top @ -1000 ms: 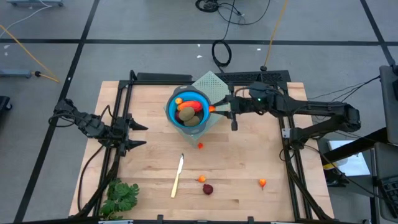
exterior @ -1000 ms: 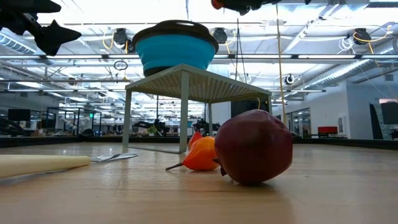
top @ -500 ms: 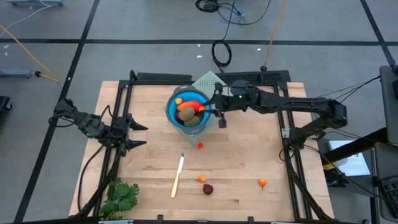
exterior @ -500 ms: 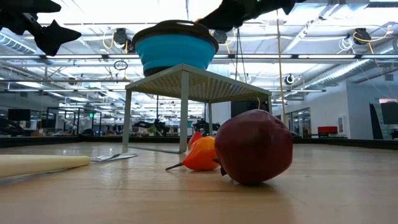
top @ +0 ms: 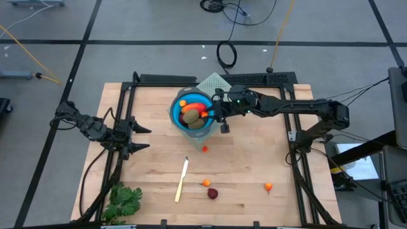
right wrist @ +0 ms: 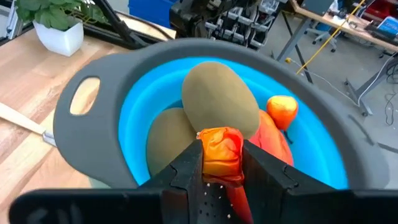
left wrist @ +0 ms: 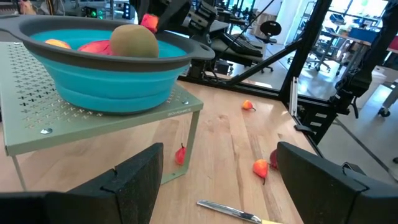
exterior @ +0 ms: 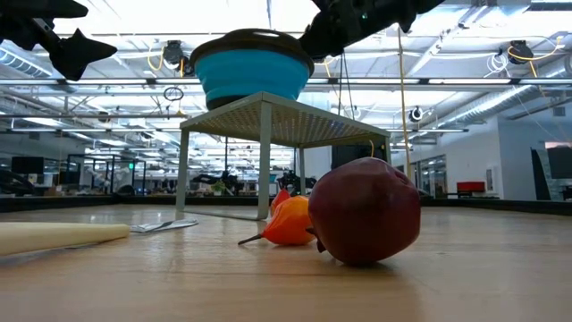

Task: Pick & Place Fruit
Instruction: Put the peach into the blue strainer bowl

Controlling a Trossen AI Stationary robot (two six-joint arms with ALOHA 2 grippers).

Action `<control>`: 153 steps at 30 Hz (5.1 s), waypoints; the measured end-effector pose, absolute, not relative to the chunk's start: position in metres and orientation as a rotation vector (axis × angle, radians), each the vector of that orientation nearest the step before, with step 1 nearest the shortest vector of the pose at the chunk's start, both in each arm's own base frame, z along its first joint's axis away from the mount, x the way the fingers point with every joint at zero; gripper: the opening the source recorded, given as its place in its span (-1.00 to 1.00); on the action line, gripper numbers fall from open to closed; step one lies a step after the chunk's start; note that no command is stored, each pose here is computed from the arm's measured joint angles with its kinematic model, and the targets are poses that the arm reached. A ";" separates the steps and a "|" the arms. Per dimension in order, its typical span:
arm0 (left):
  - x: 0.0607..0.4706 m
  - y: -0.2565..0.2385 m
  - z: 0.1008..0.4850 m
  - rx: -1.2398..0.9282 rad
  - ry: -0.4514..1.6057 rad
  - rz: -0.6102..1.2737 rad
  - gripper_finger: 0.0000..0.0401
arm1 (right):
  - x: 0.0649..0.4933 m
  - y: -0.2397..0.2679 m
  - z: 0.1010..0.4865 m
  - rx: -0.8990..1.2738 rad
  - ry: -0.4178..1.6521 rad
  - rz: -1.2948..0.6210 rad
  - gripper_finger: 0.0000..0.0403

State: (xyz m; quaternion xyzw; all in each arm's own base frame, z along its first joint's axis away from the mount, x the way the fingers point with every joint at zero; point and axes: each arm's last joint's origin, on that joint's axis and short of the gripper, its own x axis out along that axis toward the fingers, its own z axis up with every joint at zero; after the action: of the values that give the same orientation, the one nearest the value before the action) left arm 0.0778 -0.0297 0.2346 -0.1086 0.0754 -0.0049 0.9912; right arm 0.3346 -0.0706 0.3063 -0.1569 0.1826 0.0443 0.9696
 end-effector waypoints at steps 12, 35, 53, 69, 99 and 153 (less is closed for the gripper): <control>0.078 -0.030 0.235 -0.232 0.151 -0.009 0.56 | 0.334 -0.073 0.306 -0.259 0.377 0.073 -0.56; 0.078 -0.030 0.235 -0.235 0.151 -0.008 0.56 | 0.333 -0.075 0.307 -0.246 0.357 0.112 -0.49; 0.078 -0.030 0.235 -0.221 0.151 -0.009 0.56 | 0.317 -0.059 0.333 -0.294 0.284 0.126 -0.25; 0.078 -0.030 0.235 -0.206 0.151 -0.011 0.56 | 0.269 -0.003 0.361 -0.310 0.362 0.140 -0.97; 0.078 -0.030 0.234 -0.233 0.152 -0.010 0.56 | 0.191 0.086 0.312 -0.201 0.920 0.505 -1.00; 0.078 -0.030 0.235 -0.320 0.146 -0.005 0.56 | 0.156 0.142 0.197 -0.633 1.072 1.011 0.05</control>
State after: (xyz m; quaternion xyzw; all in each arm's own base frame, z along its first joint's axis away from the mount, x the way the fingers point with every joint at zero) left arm 0.0779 -0.0298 0.2351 -0.1593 0.0728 -0.0027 0.9845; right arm 0.1561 0.1420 0.1974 -0.2838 0.4804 0.4530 0.6953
